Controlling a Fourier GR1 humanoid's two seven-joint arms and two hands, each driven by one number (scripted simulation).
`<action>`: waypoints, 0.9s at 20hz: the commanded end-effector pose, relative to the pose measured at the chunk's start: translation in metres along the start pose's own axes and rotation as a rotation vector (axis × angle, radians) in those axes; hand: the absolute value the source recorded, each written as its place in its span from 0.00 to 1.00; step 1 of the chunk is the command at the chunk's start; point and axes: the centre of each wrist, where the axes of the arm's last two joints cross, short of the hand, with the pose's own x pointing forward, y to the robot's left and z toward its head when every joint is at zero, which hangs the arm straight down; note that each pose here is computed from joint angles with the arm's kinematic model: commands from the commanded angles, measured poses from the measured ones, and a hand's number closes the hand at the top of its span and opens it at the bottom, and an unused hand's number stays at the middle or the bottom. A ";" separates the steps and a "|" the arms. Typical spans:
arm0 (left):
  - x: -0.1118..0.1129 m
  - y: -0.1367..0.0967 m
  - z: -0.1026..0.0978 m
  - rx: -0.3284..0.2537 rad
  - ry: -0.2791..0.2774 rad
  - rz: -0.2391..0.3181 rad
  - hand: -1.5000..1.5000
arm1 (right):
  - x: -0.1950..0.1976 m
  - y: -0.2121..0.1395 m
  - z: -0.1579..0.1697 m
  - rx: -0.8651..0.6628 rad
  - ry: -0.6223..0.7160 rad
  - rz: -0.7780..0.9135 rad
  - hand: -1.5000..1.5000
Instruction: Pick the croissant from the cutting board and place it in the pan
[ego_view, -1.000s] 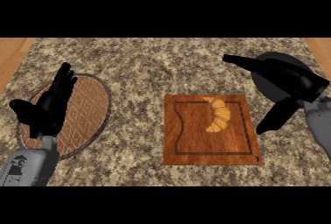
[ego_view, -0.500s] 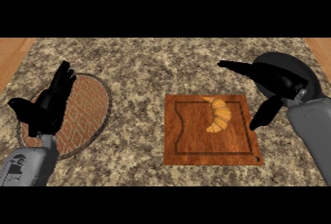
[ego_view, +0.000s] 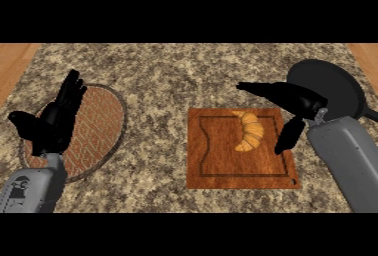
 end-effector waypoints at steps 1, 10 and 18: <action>0.009 -0.001 -0.001 0.004 -0.017 -0.001 0.50 | -0.004 0.028 -0.003 0.026 0.016 0.041 0.00; -0.009 -0.008 -0.002 -0.010 0.003 0.005 0.50 | 0.017 0.014 -0.027 0.093 0.132 0.178 0.00; -0.017 -0.003 -0.002 -0.004 0.002 0.000 0.50 | -0.005 0.033 -0.035 0.125 0.155 0.193 0.00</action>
